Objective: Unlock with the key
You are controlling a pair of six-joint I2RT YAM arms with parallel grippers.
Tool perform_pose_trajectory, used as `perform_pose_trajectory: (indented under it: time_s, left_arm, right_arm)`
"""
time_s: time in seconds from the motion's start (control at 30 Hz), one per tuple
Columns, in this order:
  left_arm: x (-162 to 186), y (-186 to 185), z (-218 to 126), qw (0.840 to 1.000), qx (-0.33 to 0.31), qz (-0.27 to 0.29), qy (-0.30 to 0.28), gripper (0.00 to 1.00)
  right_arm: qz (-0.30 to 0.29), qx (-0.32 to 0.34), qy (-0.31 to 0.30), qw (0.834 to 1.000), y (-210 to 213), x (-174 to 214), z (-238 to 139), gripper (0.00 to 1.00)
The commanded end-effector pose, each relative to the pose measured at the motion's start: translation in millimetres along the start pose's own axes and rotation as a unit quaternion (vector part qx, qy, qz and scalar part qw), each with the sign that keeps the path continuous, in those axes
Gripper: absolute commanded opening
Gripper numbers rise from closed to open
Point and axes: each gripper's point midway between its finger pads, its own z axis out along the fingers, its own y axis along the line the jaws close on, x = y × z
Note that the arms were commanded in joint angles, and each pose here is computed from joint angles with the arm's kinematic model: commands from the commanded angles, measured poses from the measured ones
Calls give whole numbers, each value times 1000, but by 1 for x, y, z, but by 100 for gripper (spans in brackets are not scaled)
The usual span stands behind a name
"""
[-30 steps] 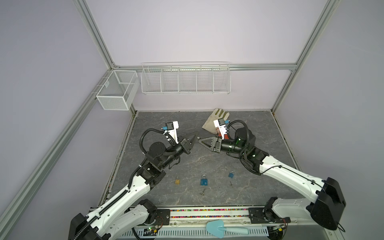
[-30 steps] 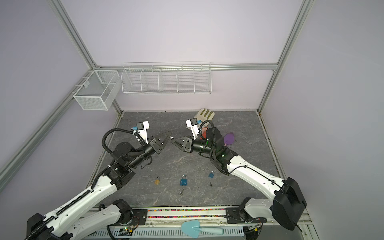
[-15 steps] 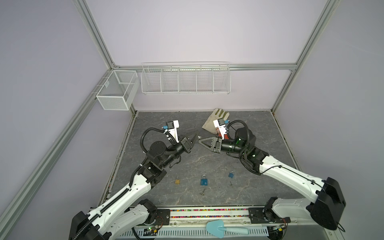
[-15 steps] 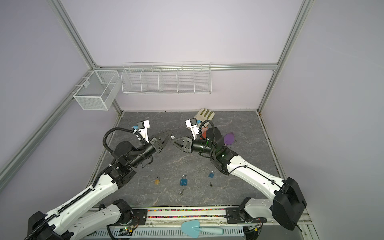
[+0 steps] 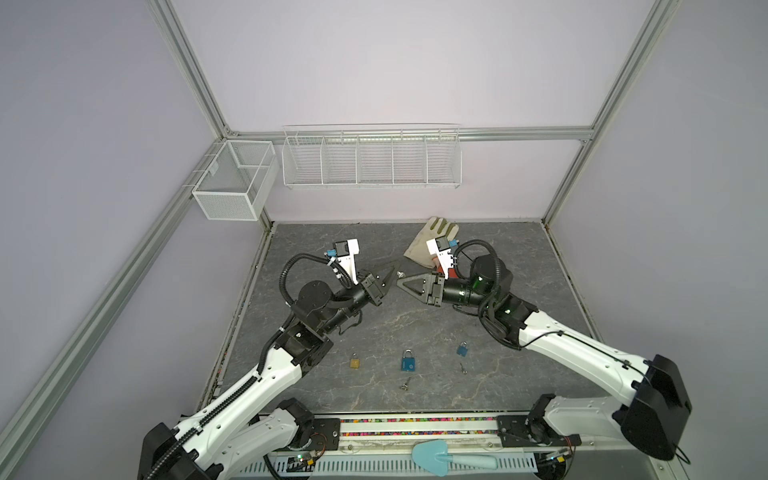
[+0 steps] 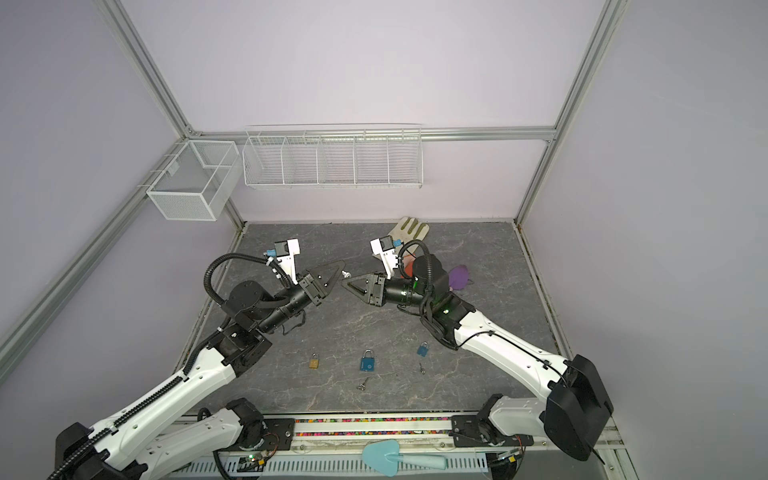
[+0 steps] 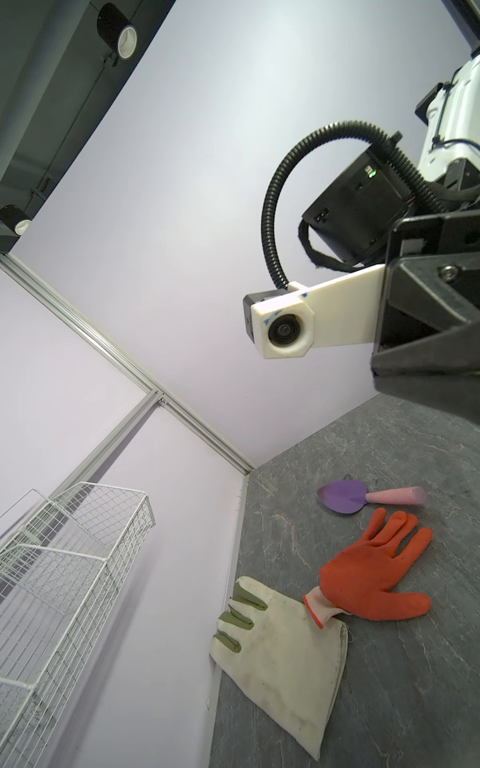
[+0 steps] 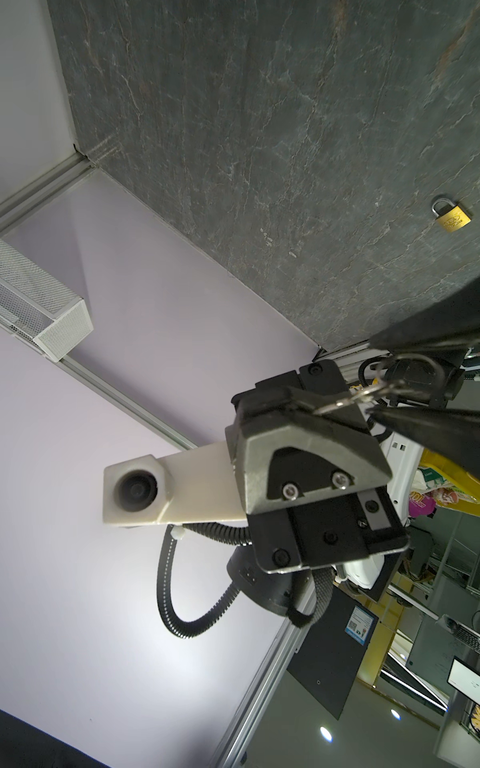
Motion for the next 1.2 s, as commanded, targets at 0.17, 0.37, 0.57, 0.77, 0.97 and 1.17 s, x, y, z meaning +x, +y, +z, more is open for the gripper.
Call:
perform_pose_trajectory:
  time_s: [0.17, 0.37, 0.57, 0.77, 0.97, 1.17]
  left_arm:
    - [-14, -16, -2, 1000, 17, 7, -16, 0]
    - [-14, -16, -3, 1000, 17, 7, -15, 0]
    - [-14, -16, -2, 1000, 17, 5, -14, 0]
    - [-12, -17, 0, 1000, 21, 4, -7, 0]
    - [-10, -16, 1, 1000, 20, 2, -4, 0]
    - [-10, -16, 0, 1000, 21, 1, -3, 0]
  right_arm:
    - [-28, -24, -19, 999, 23, -13, -11, 24]
    - [-29, -25, -19, 999, 24, -13, -14, 23]
    - [-24, -31, -12, 999, 22, -12, -9, 19]
    - [-29, -35, -13, 999, 25, -14, -9, 19]
    - [-29, -37, -12, 999, 25, -14, -7, 20]
    - [-30, -37, -15, 999, 25, -16, -7, 18]
